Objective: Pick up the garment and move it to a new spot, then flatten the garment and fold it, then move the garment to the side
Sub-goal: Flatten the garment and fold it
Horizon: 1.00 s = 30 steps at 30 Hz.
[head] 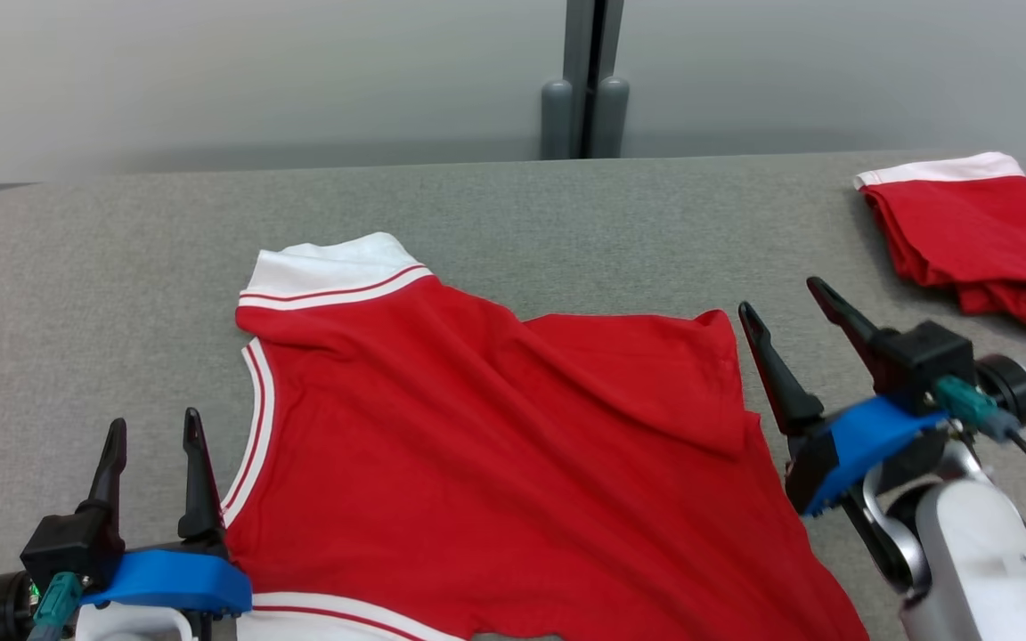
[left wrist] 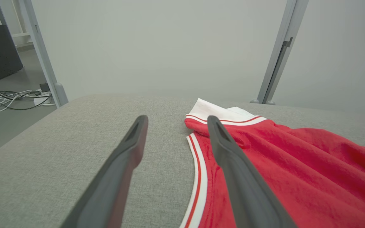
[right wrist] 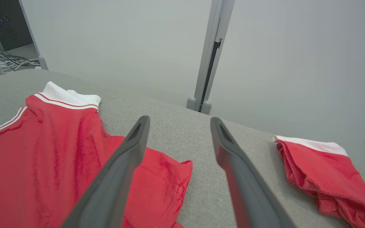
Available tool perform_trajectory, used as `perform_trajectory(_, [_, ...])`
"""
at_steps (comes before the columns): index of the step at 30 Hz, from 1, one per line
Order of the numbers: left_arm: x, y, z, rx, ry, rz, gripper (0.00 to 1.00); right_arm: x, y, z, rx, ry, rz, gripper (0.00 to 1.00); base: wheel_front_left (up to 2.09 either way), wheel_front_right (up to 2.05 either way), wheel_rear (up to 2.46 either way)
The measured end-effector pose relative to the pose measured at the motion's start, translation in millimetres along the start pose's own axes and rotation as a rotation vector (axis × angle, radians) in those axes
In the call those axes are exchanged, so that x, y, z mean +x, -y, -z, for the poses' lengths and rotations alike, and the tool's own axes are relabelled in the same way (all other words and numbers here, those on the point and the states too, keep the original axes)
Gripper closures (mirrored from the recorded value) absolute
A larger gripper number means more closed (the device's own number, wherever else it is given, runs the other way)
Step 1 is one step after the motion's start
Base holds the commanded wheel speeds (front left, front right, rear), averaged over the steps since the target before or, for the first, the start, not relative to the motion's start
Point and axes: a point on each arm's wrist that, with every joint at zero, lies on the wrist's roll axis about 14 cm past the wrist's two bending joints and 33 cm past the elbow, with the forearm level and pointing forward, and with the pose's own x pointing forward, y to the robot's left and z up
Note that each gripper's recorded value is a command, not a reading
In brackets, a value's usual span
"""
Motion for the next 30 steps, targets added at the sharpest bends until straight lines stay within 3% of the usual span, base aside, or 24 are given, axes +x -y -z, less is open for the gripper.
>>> perform_trajectory(6, [1.5,-4.4,-0.1,0.000,0.000,-0.014,0.00,28.3,0.7,19.1,0.005,-0.058,-0.004,0.00,0.00,0.00,0.00])
perform_trajectory(9, [1.5,-6.5,2.3,-0.001,-0.008,-0.020,0.00,40.1,0.1,49.3,0.016,-0.143,-0.005,0.00,0.00,0.00,0.00])
perform_trajectory(16, [1.3,-10.6,9.1,-0.005,-0.028,-0.033,0.00,40.3,-6.0,108.5,0.054,-0.302,-0.008,0.00,0.00,0.00,0.00])
perform_trajectory(23, [5.5,-11.7,12.3,-0.005,-0.037,-0.037,0.00,38.2,-23.2,138.1,0.089,-0.377,-0.035,0.00,0.00,0.00,0.00])
perform_trajectory(24, [6.1,-11.5,12.9,-0.005,-0.039,-0.036,0.00,38.8,-26.4,140.6,0.102,-0.385,-0.037,0.67,0.00,0.00,0.00])
perform_trajectory(25, [6.8,-11.4,13.4,-0.005,-0.041,-0.036,0.00,39.8,-28.9,142.1,0.109,-0.388,-0.041,1.00,0.00,0.00,0.00])
perform_trajectory(27, [9.3,-10.9,12.4,-0.005,-0.038,-0.032,0.00,44.3,-30.1,140.9,0.111,-0.380,-0.045,1.00,0.00,0.00,0.00])
perform_trajectory(30, [9.3,-9.5,12.7,-0.004,-0.040,-0.027,0.00,71.2,-17.9,107.8,0.111,-0.255,-0.023,1.00,0.00,0.00,0.00])
